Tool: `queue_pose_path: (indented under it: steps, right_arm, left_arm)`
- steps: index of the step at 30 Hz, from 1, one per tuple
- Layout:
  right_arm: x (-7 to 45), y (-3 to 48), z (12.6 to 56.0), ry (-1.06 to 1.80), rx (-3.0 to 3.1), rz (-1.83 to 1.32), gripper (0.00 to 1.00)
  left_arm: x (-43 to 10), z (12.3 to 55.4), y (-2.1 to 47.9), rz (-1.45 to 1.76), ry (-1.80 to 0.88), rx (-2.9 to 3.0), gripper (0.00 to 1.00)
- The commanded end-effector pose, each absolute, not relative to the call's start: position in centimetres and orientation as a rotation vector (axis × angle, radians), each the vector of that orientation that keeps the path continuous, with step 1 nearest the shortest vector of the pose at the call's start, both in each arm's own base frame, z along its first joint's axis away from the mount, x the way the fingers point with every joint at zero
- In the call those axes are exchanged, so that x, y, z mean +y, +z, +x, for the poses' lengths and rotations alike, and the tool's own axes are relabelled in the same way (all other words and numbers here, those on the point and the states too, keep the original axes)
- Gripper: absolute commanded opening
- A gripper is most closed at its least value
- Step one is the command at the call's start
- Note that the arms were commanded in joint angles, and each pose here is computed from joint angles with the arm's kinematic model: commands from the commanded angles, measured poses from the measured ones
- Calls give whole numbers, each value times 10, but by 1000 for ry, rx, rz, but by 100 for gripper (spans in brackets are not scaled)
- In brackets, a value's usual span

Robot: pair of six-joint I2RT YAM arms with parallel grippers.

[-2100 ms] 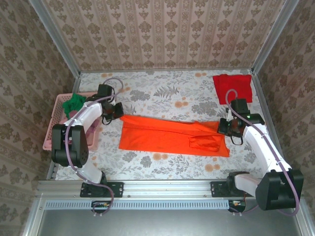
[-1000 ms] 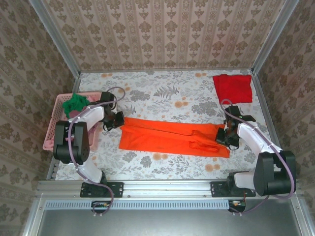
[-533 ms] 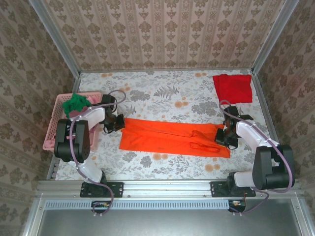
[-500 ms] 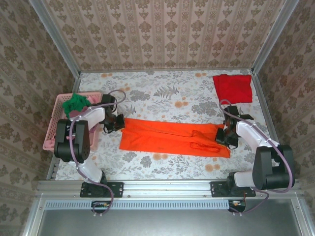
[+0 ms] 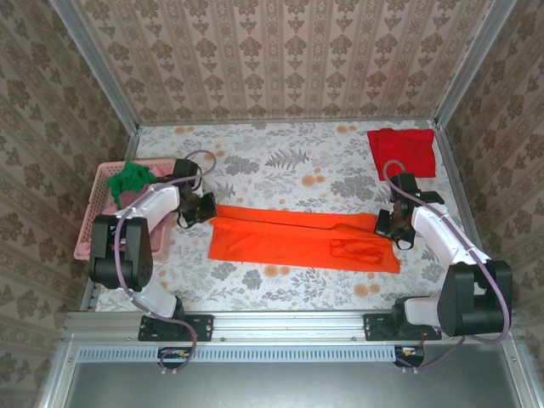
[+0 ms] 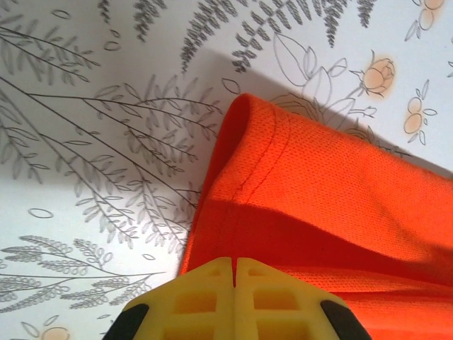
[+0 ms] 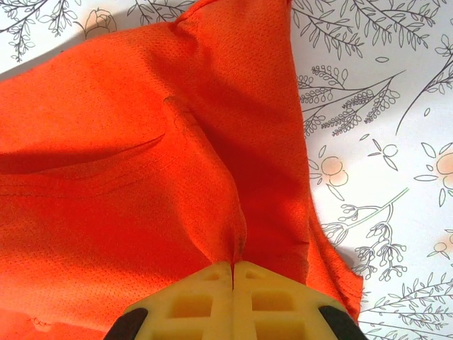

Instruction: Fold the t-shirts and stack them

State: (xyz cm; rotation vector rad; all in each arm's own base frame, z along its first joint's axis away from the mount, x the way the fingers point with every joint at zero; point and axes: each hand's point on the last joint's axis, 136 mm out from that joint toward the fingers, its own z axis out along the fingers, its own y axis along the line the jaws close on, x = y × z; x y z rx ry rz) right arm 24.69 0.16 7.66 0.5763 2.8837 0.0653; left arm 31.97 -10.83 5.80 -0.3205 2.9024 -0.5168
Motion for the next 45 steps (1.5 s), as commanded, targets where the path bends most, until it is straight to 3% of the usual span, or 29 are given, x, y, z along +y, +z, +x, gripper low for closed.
queue_pose_path:
  steps: [1,11,17,21,25,28,34,41,45]
  right_arm:
    - [-5,76,244,1,2905,579,0]
    - [-4,62,242,5,2934,589,2]
    - [-4,83,251,21,2868,531,50]
    - [5,103,266,66,2784,422,64]
    - [34,108,285,183,2745,311,71]
    - [68,100,302,242,2753,212,72]
    - [121,58,326,316,2870,172,64]
    - [125,32,309,272,2995,155,43]
    - [122,39,300,275,2985,156,40]
  left_arm:
    - [-117,308,58,-338,-568,2930,0]
    - [-112,287,29,-380,-537,3002,3]
    - [-110,288,41,-376,-525,2977,41]
    - [-113,298,69,-370,-552,2907,71]
    - [-128,315,93,-324,-595,2824,91]
    - [-155,327,99,-278,-676,2783,99]
    - [-199,335,75,-264,-801,2804,100]
    - [-203,319,53,-263,-788,2862,99]
    - [-198,301,39,-278,-770,2912,99]
